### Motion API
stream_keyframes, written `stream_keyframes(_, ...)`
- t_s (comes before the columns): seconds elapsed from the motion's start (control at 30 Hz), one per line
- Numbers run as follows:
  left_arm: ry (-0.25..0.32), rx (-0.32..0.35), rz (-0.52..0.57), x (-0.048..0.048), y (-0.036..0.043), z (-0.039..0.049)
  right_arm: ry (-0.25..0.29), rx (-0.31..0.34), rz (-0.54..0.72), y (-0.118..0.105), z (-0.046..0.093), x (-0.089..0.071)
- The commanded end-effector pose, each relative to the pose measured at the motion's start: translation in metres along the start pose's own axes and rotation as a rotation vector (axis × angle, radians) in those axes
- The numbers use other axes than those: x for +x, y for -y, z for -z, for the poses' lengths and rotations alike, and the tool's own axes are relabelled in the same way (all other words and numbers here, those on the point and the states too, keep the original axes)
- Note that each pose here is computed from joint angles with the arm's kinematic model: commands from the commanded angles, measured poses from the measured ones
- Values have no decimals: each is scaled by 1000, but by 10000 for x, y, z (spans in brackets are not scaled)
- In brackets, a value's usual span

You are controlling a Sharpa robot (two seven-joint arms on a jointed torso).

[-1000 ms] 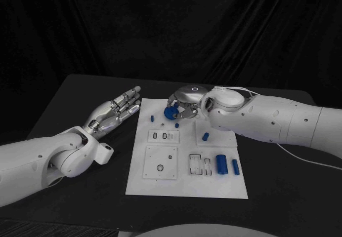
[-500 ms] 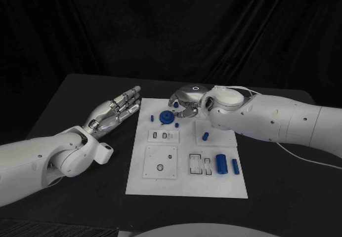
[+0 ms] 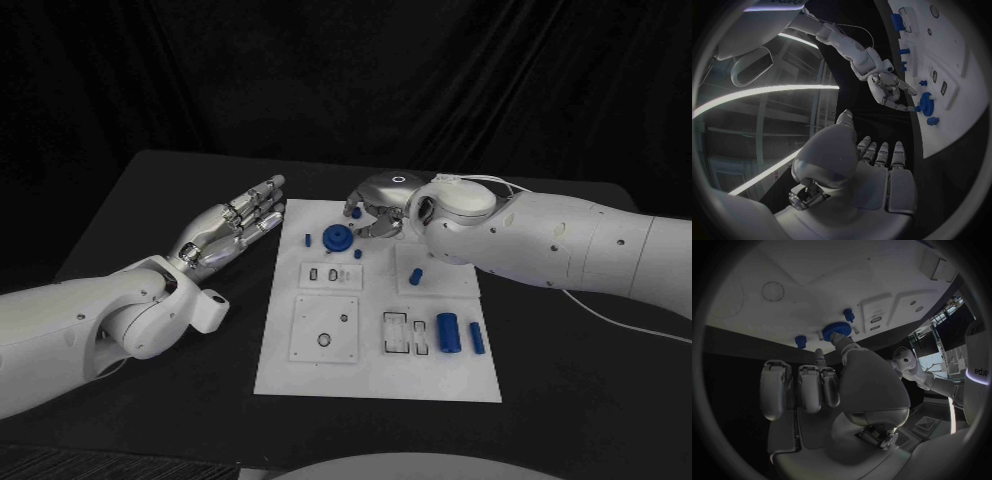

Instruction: Assemble the parts on the task board

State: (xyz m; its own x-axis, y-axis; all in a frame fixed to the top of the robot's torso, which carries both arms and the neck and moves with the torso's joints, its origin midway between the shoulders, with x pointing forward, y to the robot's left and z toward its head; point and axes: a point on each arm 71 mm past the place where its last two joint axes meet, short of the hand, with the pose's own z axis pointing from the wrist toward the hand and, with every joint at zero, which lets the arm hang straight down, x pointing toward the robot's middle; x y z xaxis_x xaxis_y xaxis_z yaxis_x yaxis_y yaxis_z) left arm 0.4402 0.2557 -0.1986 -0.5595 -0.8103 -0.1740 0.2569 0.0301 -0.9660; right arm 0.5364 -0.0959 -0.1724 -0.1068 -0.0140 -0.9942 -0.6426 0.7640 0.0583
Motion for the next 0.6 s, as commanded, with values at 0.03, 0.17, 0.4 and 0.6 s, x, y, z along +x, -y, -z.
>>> stream_keyframes(0.03,-7,133,11,10,101,-5,-8,-20,-1,-46,-9,17)
stream_keyframes(0.17,-7,132,11,12,99,-8,-13,-31,1,-72,-34,19)
stream_keyframes(0.4,-9,131,12,16,98,-11,-24,-34,4,-91,-77,24)
stream_keyframes(0.6,-11,132,14,21,97,-17,-38,-37,6,-121,-129,48)
